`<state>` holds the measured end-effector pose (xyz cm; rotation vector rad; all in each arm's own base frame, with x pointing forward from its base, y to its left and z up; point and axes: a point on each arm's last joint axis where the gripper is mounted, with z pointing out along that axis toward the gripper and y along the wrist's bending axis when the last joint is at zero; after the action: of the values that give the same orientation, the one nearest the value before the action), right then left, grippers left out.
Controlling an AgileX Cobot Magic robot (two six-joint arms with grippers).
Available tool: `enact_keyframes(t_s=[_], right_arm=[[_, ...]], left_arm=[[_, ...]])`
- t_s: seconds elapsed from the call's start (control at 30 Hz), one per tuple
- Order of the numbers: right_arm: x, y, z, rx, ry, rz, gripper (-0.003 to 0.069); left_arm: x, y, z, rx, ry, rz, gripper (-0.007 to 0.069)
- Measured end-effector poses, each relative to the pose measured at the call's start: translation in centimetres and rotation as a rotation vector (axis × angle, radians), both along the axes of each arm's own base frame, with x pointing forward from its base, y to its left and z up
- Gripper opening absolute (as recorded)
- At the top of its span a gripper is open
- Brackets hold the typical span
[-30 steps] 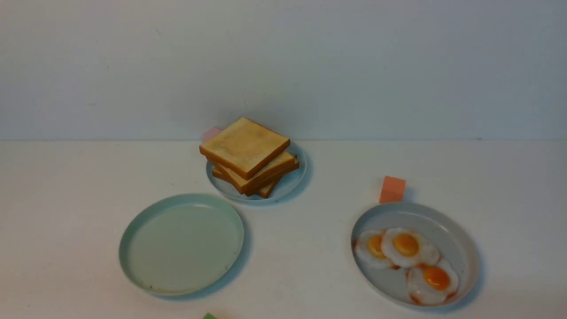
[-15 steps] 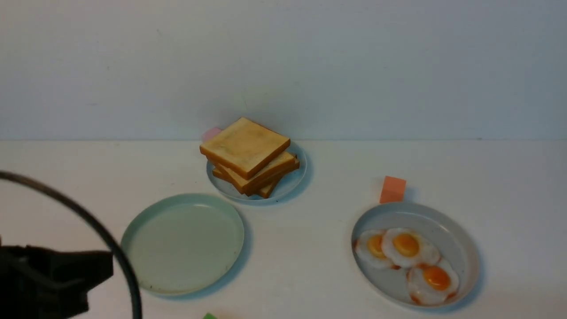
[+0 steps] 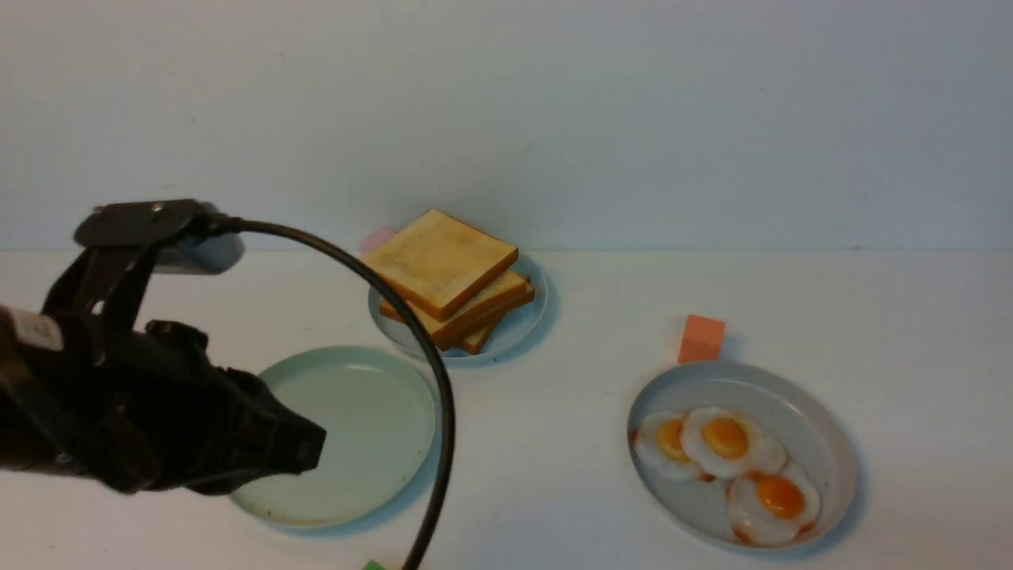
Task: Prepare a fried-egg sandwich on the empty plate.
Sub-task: Use the left arm to grab a slice of bread
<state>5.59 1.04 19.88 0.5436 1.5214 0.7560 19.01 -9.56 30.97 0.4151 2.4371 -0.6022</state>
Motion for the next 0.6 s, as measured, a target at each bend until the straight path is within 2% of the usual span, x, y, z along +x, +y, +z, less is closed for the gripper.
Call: enact_keyframes(t_s=[0.07, 0.13, 0.2, 0.27, 0.33, 0.37, 0.4, 0.47, 0.6], right_arm=[[0.0, 0.1, 0.3, 0.088, 0.002, 0.012, 0.0232], [-0.4, 0.7, 1.5, 0.053, 0.004, 0.082, 0.0206], [-0.7, 1.7, 3.5, -0.055, 0.027, 0.197, 0.0153], [-0.9, 2.7, 6.6, -0.234, 0.071, 0.332, 0.0085], [-0.7, 3.5, 9.2, -0.398, 0.171, 0.473, 0.0027], [-0.5, 3.6, 9.0, -0.410, 0.198, 0.490, 0.0022], [0.0, 3.8, 11.0, -0.512, 0.301, 0.582, -0.0002], [0.8, 3.8, 13.1, -0.620, 0.419, 0.669, -0.0005], [2.2, 4.2, 15.9, -0.737, 0.469, 0.766, 0.0003]], left_arm=[[1.2, -0.8, -0.5, 0.022, 0.019, -0.033, -0.0013], [1.9, -1.7, -0.7, 0.038, 0.028, -0.064, -0.0013], [2.6, -2.8, -0.8, 0.064, 0.030, -0.103, -0.0013], [3.7, -4.2, -0.9, 0.098, 0.028, -0.146, -0.0013], [5.1, -5.3, -0.8, 0.114, 0.026, -0.158, -0.0013], [5.4, -5.5, -1.0, 0.121, 0.031, -0.160, -0.0013], [6.9, -6.2, -0.6, 0.125, 0.014, -0.156, -0.0013], [9.4, -7.1, -0.8, 0.147, -0.008, -0.149, -0.0013], [13.9, -8.3, -1.3, 0.185, -0.041, -0.139, -0.0013]])
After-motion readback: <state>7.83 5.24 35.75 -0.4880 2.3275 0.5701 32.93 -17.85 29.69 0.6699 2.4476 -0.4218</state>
